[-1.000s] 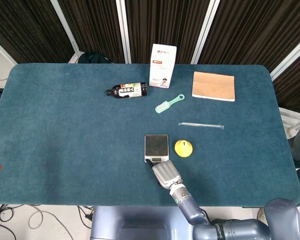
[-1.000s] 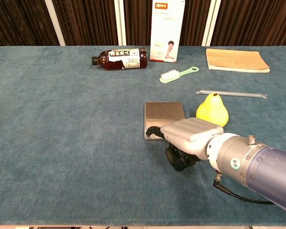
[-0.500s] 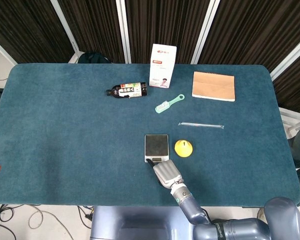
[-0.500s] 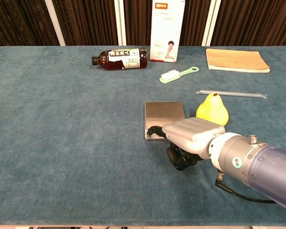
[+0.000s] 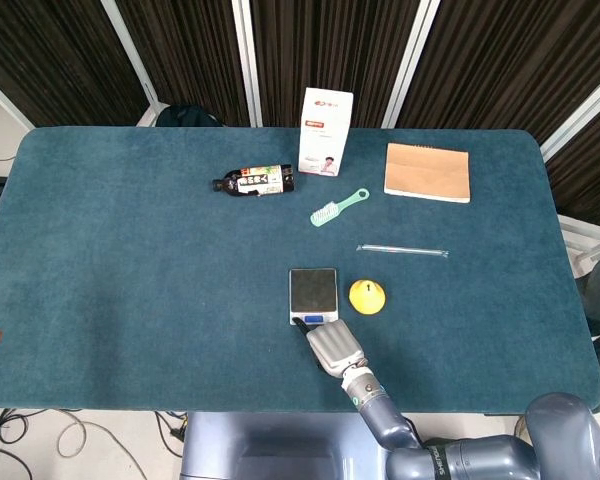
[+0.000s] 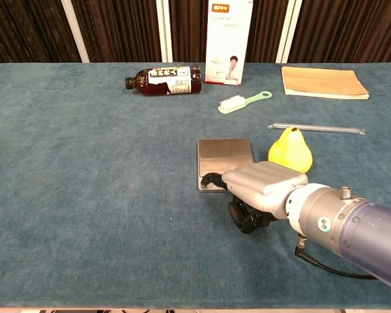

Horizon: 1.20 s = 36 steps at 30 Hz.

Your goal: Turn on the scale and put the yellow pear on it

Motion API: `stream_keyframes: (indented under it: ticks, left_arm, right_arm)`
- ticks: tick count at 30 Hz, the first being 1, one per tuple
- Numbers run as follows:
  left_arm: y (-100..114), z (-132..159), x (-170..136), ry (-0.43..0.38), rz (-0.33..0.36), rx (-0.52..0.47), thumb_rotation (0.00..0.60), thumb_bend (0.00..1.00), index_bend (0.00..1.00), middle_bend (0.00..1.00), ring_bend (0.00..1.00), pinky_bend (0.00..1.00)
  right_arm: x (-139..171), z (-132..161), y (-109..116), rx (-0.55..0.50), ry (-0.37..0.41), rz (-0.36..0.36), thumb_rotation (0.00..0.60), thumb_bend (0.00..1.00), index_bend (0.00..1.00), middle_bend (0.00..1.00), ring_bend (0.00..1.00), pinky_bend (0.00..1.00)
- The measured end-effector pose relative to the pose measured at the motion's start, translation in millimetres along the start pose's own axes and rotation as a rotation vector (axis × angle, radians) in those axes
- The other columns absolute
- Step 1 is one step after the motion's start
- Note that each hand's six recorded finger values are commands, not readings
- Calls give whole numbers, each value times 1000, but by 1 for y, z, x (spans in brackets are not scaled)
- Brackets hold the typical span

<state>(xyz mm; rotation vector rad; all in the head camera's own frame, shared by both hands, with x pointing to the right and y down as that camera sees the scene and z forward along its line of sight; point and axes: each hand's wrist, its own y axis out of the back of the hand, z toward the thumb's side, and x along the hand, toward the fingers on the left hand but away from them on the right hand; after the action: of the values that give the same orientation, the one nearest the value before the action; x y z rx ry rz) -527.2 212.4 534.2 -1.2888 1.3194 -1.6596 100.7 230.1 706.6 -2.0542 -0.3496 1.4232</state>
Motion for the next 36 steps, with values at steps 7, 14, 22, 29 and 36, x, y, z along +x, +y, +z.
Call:
stream_keyframes:
  ticks: [7, 14, 22, 29, 36]
  left_arm:
    - [0, 0, 0, 0, 0, 0, 600, 14, 99, 0, 0, 83]
    - [0, 0, 0, -1, -1, 1, 600, 14, 99, 0, 0, 83]
    - [0, 0, 0, -2, -2, 1, 600, 14, 99, 0, 0, 83]
    - [0, 0, 0, -1, -2, 1, 600, 14, 99, 0, 0, 83]
    - [0, 0, 0, 0, -2, 1, 600, 14, 99, 0, 0, 83]
  right_arm:
    - [0, -1, -3, 4, -4, 11, 600, 846, 300, 785, 803, 745]
    - [-1, 0, -5, 8, -3, 18, 600, 846, 344, 785, 803, 745]
    - [-1, 0, -5, 9, -8, 20, 600, 846, 351, 785, 803, 745]
    - [0, 3, 2, -16, 1, -2, 600, 846, 214, 719, 751, 744]
    - [5, 9, 22, -95, 33, -47, 600, 618, 30, 218, 310, 454]
